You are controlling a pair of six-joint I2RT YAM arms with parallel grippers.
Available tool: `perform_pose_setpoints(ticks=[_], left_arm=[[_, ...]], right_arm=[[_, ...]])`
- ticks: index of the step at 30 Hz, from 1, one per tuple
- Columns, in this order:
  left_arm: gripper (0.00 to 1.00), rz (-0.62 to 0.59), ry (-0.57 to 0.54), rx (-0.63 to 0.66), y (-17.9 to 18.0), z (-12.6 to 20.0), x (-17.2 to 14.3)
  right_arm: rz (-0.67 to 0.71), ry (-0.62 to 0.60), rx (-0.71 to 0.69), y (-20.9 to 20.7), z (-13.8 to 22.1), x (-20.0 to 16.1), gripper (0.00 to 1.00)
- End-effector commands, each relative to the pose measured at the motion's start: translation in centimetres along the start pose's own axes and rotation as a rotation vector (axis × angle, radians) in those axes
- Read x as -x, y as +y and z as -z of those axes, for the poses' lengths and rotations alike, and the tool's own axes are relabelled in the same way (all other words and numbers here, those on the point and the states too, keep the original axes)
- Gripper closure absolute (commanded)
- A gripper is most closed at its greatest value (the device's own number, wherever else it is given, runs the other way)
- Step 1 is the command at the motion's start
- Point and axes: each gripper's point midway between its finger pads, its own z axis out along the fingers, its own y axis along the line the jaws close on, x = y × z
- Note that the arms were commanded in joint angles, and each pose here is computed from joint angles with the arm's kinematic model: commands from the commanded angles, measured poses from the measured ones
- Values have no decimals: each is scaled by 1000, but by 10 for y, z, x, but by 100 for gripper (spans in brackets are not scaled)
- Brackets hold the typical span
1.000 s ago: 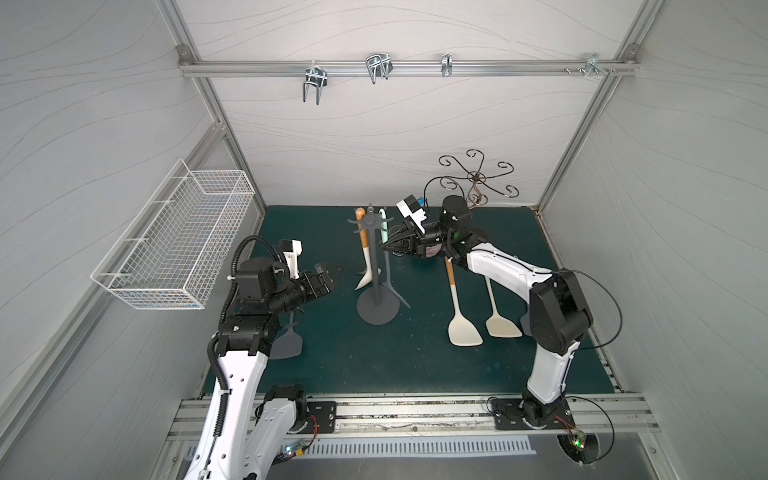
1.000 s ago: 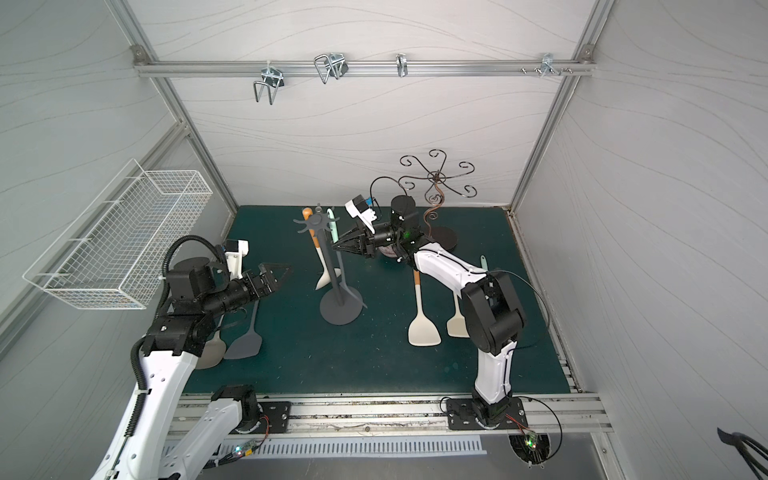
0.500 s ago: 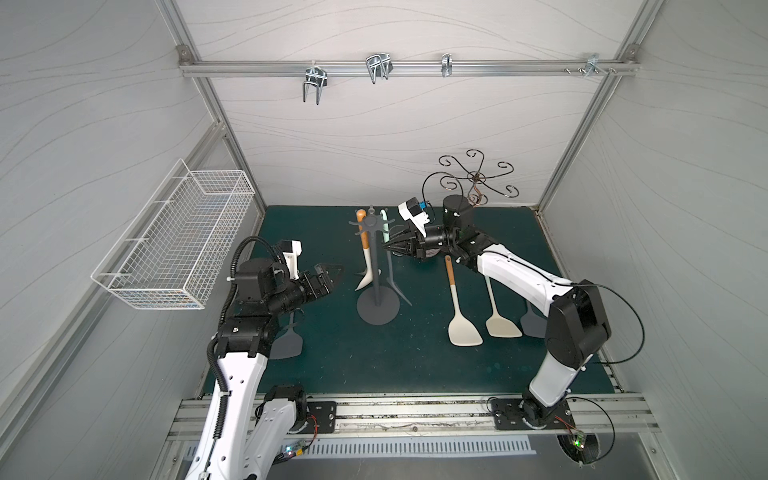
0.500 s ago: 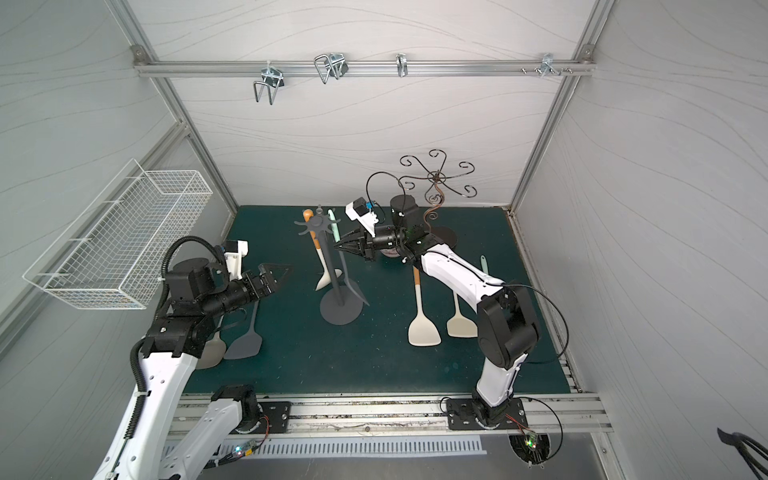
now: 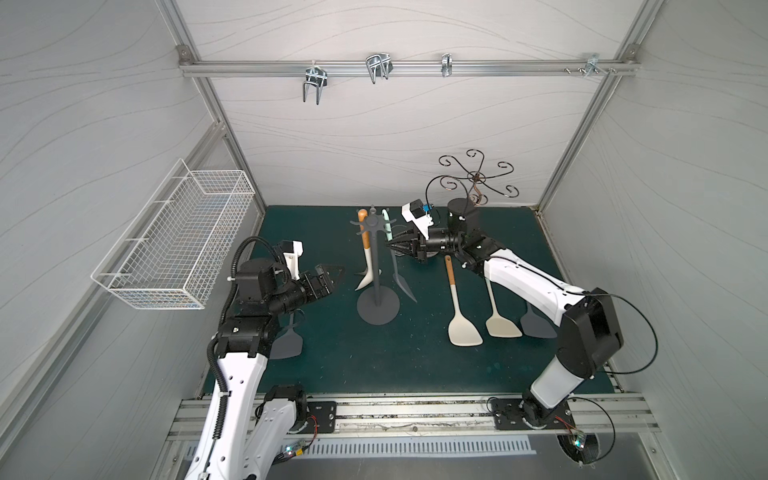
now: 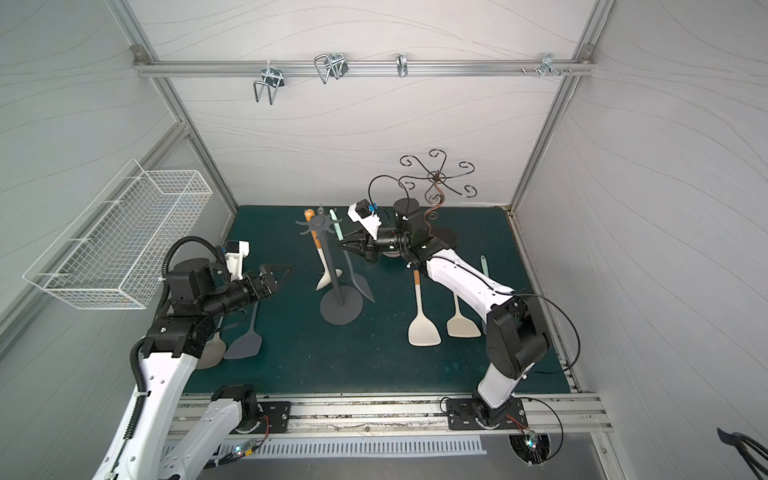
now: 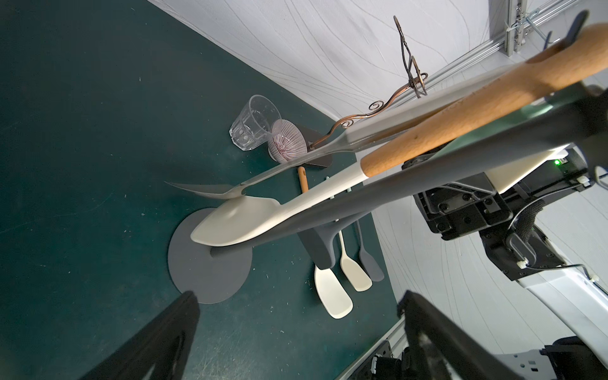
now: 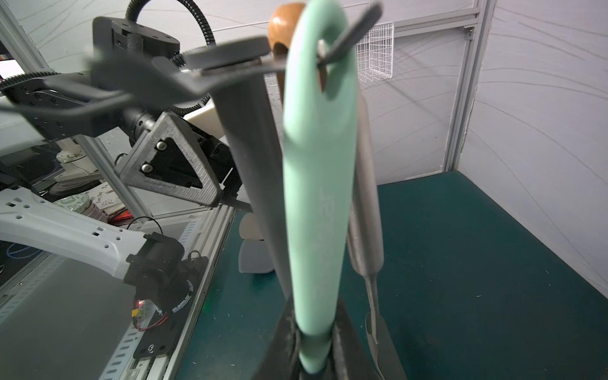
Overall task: Take the spatula off the kitchen utensil rack
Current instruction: Take off the spatula from the rack.
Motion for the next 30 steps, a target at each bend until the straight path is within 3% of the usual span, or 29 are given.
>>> perform_pose_setpoints(ticks=[1,14,30], left_arm=[[1,-66,-22,-49,-24,11,11],[1,-64,71,-132,-49,17,3],[1,-50,43,-119,-40,13,1]], right_arm=[[67,-44,-39,8,10,29,100],[49,23,-83,4,14,29,100],[69,115,-171,9,23,38,100]])
